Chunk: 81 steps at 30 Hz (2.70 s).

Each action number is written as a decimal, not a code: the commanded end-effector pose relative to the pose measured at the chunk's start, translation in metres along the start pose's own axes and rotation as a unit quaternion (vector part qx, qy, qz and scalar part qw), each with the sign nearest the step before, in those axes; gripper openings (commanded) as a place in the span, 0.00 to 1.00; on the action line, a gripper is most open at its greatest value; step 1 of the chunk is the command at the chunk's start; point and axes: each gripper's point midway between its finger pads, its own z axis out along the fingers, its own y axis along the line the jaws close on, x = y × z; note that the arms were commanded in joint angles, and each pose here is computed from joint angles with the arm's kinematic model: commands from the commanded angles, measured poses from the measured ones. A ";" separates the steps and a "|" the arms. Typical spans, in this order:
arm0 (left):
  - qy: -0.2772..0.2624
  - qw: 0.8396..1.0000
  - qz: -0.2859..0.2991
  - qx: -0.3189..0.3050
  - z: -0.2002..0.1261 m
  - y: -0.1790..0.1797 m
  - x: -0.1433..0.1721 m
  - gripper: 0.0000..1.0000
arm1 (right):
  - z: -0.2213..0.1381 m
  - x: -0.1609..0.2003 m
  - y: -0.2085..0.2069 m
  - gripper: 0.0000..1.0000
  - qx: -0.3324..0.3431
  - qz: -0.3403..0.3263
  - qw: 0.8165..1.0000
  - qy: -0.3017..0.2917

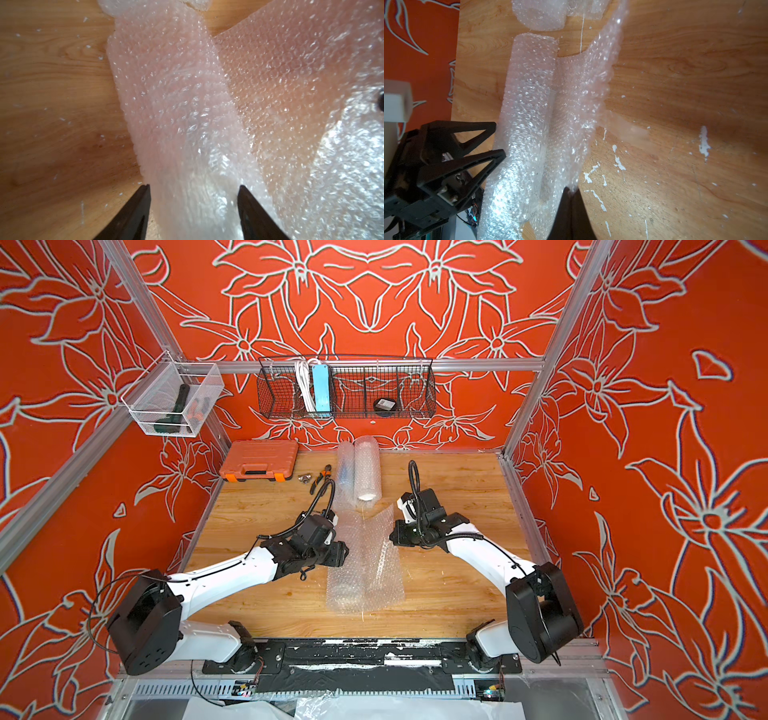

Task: Unwrap the vase from the bubble wrap
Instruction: Unwrap the bubble wrap at the center of the board, then pick up the vase from the bubble wrap.

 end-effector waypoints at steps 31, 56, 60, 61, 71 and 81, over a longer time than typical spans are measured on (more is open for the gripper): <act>-0.104 0.992 -0.069 -0.033 -0.049 0.048 -0.014 0.62 | -0.023 -0.011 -0.011 0.00 0.091 -0.034 0.995 -0.025; 0.040 0.998 -0.036 -0.007 -0.018 0.002 -0.027 0.82 | -0.015 -0.009 -0.008 0.00 0.077 -0.033 0.996 -0.019; 0.076 0.997 -0.012 -0.029 -0.016 0.000 -0.018 0.91 | -0.013 -0.007 -0.011 0.00 0.083 -0.033 0.996 -0.018; 0.083 0.996 -0.016 -0.028 -0.016 -0.001 -0.016 0.94 | -0.013 -0.007 -0.012 0.00 0.084 -0.034 0.996 -0.017; 0.179 0.983 0.017 -0.045 0.005 -0.009 0.018 0.98 | -0.008 -0.003 -0.014 0.00 0.082 -0.032 0.996 -0.016; 0.222 0.974 0.024 -0.048 0.021 -0.013 0.045 0.98 | -0.006 0.000 -0.019 0.00 0.085 -0.031 0.996 -0.013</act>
